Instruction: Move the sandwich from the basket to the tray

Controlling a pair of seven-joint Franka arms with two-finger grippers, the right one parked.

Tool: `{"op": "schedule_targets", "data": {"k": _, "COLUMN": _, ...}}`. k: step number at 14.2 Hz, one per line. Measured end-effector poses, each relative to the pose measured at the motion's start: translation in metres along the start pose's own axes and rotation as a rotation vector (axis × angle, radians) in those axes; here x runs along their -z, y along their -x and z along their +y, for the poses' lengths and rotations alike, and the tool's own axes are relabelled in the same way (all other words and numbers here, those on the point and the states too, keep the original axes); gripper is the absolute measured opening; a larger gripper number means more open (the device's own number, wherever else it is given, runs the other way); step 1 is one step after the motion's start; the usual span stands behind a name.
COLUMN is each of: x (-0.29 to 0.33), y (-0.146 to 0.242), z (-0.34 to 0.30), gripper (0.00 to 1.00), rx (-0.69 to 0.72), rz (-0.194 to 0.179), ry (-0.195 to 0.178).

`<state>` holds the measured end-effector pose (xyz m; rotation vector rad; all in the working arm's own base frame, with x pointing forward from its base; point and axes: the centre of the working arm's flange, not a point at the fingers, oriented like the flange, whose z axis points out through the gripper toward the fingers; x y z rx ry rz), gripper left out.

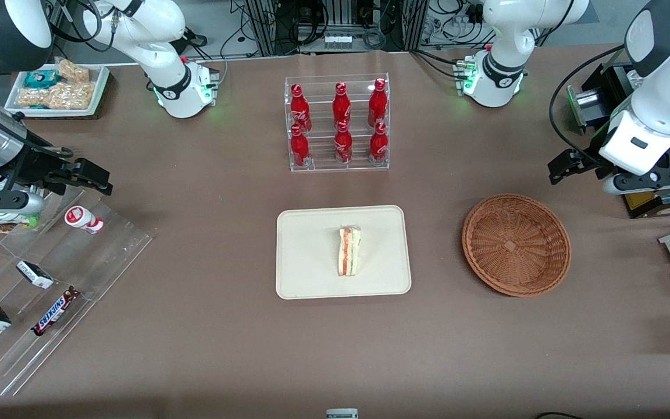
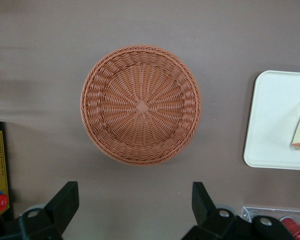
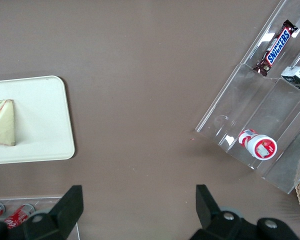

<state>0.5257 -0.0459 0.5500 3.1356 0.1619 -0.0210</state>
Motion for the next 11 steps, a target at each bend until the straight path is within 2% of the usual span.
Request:
{"op": "schedule_targets", "data": {"k": 5, "x": 0.006, "y": -0.007, "z": -0.040, "gripper": 1.00, "rx": 0.028, "rz": 0.015, "ry": -0.022}}
{"op": "schedule_targets", "data": {"k": 11, "x": 0.023, "y": -0.007, "z": -0.068, "gripper": 1.00, "rx": 0.071, "rz": 0.040, "ry": -0.023}}
